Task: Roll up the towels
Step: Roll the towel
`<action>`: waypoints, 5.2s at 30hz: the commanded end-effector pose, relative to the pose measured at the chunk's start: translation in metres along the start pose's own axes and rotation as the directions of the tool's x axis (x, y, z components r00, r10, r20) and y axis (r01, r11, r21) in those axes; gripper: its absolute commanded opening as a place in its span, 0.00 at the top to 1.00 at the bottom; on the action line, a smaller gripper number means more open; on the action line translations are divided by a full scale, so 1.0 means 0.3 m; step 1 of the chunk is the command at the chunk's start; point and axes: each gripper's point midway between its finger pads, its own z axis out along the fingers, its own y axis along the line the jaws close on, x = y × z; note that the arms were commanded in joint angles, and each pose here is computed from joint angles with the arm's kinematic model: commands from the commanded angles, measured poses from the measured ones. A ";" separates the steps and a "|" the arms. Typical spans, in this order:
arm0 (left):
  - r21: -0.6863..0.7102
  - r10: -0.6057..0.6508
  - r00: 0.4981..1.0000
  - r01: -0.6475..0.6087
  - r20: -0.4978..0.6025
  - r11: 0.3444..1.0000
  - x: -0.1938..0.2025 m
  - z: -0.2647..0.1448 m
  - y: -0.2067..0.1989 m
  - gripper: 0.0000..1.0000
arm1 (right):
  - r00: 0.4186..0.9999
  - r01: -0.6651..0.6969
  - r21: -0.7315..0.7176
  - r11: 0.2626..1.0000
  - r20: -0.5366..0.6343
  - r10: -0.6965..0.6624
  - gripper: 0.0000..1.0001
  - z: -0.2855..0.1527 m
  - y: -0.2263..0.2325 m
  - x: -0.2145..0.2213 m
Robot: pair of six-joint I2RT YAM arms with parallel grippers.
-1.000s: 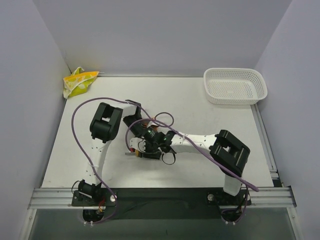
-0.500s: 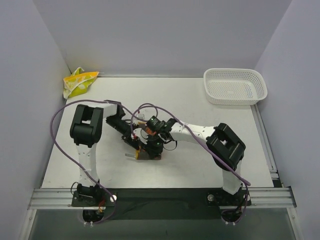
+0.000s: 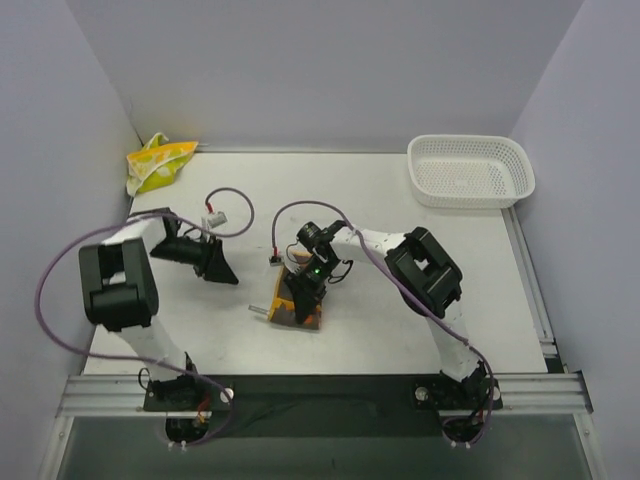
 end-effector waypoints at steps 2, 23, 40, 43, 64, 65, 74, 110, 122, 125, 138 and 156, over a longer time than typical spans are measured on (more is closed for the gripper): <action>-0.157 0.310 0.951 -0.304 0.013 0.940 0.018 -0.012 -0.011 0.40 | 0.988 -0.153 -0.154 0.976 -0.004 0.154 1.00 -0.004 0.025 0.007; -0.253 0.949 0.030 -0.966 -0.315 -0.054 0.107 0.363 -0.323 0.33 | 0.945 -0.323 -0.274 0.906 -0.041 0.324 1.00 0.014 -0.031 0.001; -0.303 0.950 -0.066 -0.939 -0.307 -0.163 0.086 0.435 -0.319 0.28 | 0.938 -0.345 -0.292 0.892 -0.077 0.338 1.00 0.022 -0.025 0.036; -0.277 0.948 -0.043 -0.951 -0.316 -0.136 0.109 0.454 -0.291 0.29 | 0.939 -0.342 -0.294 0.892 -0.082 0.333 1.00 0.021 -0.022 0.041; 0.214 0.685 0.499 -0.703 -0.531 0.678 0.371 0.429 -0.263 0.78 | 0.914 -0.282 0.122 0.952 0.337 0.227 0.40 -0.680 -0.143 -0.089; 0.249 0.639 0.537 -0.625 -0.551 0.740 0.391 0.441 -0.253 0.78 | 0.909 -0.284 0.138 0.949 0.355 0.220 0.40 -0.711 -0.136 -0.074; 0.245 0.342 0.713 -0.240 -0.612 0.939 0.259 0.468 -0.137 0.75 | 0.896 -0.269 0.189 0.944 0.408 0.174 0.41 -0.767 0.063 0.106; 0.266 0.168 0.747 0.012 -0.643 0.964 0.231 0.476 -0.043 0.64 | 0.767 0.615 0.559 0.556 -0.260 -0.587 0.40 0.007 -0.039 -0.013; 0.191 0.168 0.921 -0.106 -0.350 0.976 0.012 0.333 -0.059 0.46 | 0.923 0.384 0.285 0.878 -0.132 -0.361 1.00 0.030 0.031 0.110; 0.152 0.161 0.972 -0.136 -0.172 0.979 -0.111 0.211 -0.076 0.39 | 0.958 0.282 0.199 0.938 -0.108 -0.265 1.00 0.022 0.059 0.115; -0.188 0.400 0.904 -0.371 0.152 0.909 -0.114 -0.188 -0.150 0.38 | 0.983 -0.122 -0.109 0.986 -0.147 0.106 1.00 0.032 0.086 0.069; -0.070 0.924 0.232 -0.973 -0.302 0.221 0.179 0.228 -0.343 0.16 | 0.940 -0.308 -0.167 0.936 -0.206 0.273 0.97 0.058 0.006 0.042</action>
